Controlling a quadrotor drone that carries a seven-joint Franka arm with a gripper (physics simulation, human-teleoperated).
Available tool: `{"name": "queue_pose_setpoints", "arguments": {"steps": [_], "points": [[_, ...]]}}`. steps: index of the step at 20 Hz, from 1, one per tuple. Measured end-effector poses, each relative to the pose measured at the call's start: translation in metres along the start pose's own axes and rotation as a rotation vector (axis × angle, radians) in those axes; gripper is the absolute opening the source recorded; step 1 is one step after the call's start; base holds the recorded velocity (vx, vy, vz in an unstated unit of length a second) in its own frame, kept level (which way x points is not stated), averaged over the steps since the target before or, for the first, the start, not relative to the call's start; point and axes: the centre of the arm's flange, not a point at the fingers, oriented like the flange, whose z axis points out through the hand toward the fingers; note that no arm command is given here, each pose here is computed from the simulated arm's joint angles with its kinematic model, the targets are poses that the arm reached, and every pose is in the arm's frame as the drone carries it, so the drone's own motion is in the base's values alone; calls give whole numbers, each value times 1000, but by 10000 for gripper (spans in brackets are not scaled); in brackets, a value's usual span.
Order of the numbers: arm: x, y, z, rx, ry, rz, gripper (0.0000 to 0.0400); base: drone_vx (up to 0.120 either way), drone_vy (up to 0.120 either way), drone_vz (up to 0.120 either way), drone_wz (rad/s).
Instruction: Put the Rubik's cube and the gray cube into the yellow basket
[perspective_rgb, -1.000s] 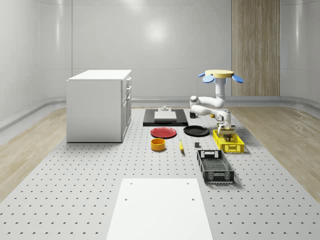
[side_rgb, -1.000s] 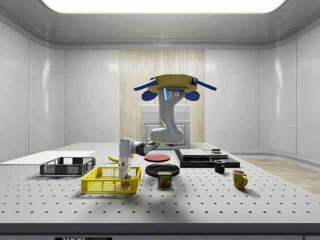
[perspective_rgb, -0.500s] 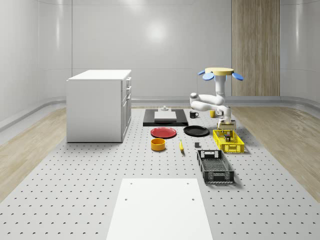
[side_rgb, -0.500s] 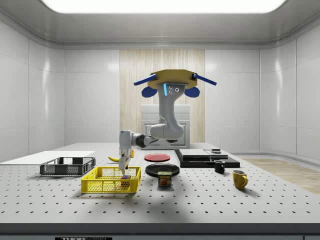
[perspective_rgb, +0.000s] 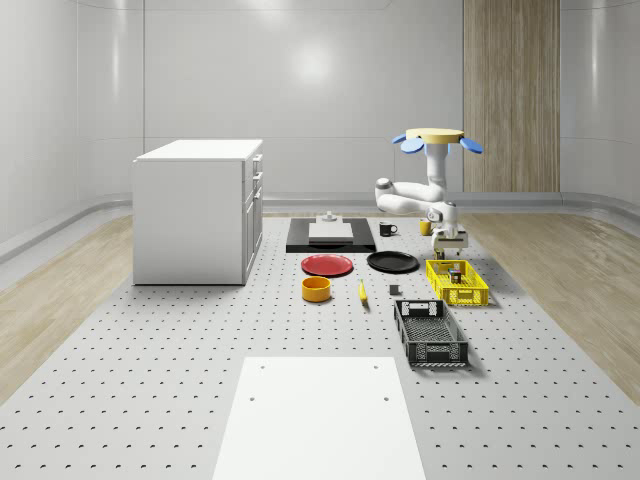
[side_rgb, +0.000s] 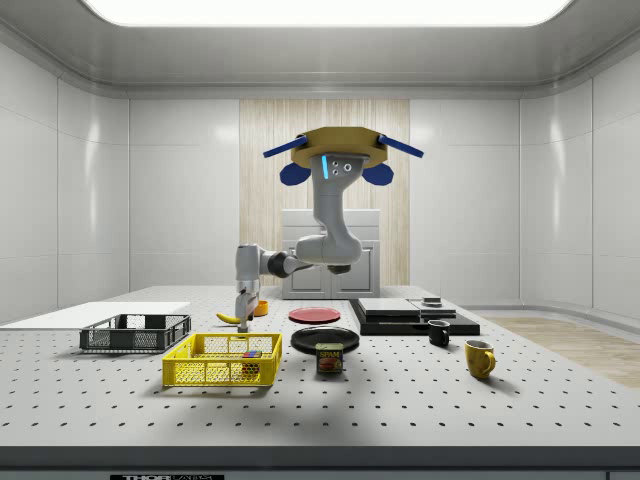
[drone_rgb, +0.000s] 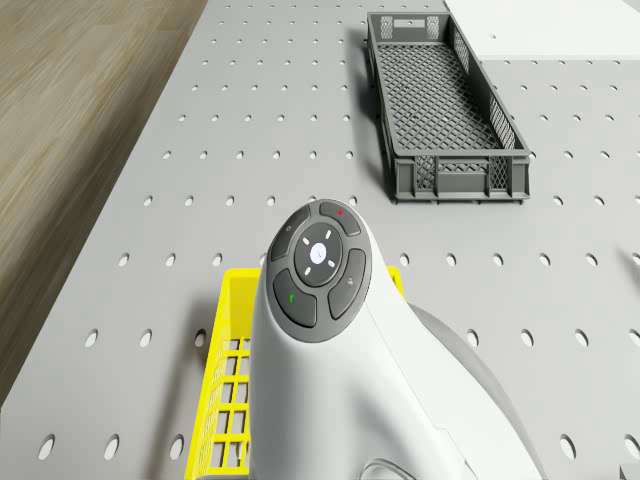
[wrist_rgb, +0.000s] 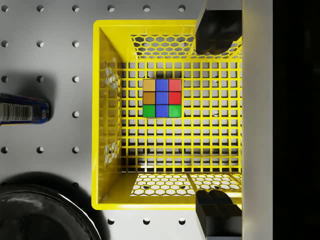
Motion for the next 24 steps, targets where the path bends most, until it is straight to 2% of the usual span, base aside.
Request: {"name": "queue_pose_setpoints", "arguments": {"steps": [8,20,24], "points": [[0,0,-1,0,0,0,400,0,-120,0,0],[0,0,-1,0,0,0,400,117,-120,0,0],[0,0,-1,0,0,0,400,20,-120,0,0]]}}
